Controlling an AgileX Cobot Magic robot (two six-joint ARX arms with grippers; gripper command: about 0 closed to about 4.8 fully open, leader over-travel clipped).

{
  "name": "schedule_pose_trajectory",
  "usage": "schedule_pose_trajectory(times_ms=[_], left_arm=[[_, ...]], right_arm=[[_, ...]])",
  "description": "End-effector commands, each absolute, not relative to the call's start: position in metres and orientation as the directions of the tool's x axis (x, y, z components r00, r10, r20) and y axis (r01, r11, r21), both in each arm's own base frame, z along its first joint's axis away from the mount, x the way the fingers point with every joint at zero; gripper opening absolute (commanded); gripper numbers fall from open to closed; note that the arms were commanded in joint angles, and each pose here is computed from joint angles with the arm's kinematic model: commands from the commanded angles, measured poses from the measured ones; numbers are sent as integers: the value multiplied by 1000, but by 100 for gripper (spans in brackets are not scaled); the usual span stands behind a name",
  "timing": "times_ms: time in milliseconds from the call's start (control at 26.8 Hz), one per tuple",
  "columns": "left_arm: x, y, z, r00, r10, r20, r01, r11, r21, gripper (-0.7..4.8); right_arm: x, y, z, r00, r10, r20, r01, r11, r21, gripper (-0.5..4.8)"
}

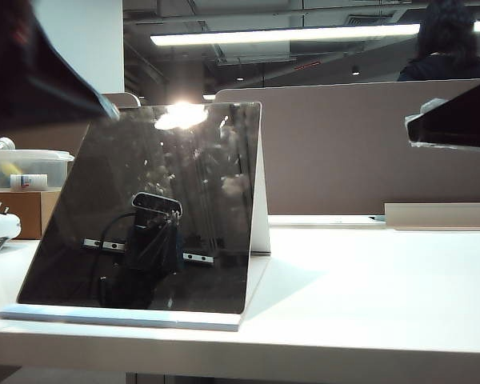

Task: Push the center of the mirror on the table forward to move it for a short distance.

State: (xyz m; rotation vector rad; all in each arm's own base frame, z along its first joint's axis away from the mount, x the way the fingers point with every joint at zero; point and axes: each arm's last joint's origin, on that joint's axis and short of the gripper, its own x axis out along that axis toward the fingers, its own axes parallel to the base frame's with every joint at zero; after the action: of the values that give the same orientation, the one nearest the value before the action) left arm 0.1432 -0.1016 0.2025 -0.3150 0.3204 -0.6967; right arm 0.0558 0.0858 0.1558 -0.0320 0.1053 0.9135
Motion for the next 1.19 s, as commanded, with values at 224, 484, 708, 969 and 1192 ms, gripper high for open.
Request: schedule_pose_trajectory(times_ms=[224, 484, 708, 969, 1192], left_arm=[[172, -123, 190, 759, -612, -224, 517, 774, -365, -5], [199, -140, 185, 765, -589, -261, 493, 796, -352, -5], [213, -149, 172, 775, -539, -331, 444, 836, -321, -5], [223, -151, 163, 821, -481, -309, 400, 870, -289, -5], [257, -167, 171, 840, -475, -263, 413, 873, -258, -5]], right_arm=[[56, 86, 156, 609, 788, -94, -790, 613, 19, -5], [56, 86, 156, 610, 787, -95, -789, 614, 18, -5], [57, 85, 156, 617, 782, -94, -784, 621, 19, -5], [65, 80, 155, 686, 719, -107, -722, 692, 17, -5], [78, 68, 155, 800, 590, -106, -592, 806, 17, -5]])
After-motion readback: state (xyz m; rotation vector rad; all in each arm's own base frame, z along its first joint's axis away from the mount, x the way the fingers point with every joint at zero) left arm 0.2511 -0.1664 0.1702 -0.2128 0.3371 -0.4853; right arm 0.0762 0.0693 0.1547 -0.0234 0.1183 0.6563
